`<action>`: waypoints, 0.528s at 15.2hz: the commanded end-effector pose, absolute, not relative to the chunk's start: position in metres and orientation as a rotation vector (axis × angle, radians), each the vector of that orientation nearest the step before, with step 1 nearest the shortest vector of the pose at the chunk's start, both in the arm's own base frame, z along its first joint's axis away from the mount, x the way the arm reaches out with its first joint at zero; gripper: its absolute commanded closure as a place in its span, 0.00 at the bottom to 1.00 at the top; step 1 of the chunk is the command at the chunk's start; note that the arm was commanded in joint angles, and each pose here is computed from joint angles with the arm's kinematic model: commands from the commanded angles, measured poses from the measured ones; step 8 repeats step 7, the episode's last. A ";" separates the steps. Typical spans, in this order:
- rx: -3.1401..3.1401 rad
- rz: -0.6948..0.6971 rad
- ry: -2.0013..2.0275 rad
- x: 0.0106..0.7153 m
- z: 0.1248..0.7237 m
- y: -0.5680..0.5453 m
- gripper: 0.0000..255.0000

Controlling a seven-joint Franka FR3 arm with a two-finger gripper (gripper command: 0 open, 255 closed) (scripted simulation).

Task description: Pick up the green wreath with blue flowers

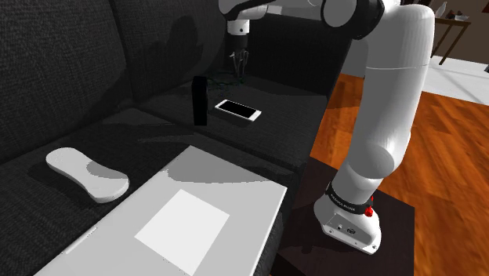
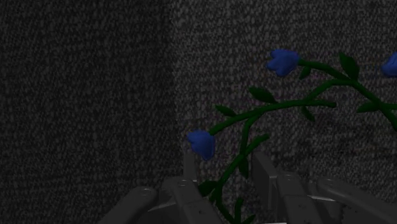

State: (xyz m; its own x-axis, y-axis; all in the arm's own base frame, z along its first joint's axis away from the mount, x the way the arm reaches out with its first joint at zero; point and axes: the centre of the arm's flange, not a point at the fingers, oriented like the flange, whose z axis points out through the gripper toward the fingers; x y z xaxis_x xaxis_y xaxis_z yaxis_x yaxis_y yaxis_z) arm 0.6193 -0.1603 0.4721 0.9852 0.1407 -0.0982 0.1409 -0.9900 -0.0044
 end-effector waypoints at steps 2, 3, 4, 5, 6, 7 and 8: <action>3.127 -0.155 0.222 0.620 0.489 -0.161 1.00; 3.127 -0.155 0.222 0.620 0.494 -0.161 1.00; 3.127 -0.155 0.222 0.620 0.500 -0.161 1.00; 3.127 -0.155 0.222 0.620 0.505 -0.161 1.00; 3.127 -0.155 0.222 0.619 0.506 -0.160 1.00; 3.127 -0.155 0.222 0.619 0.506 -0.161 1.00; 3.127 -0.155 0.222 0.619 0.506 -0.161 1.00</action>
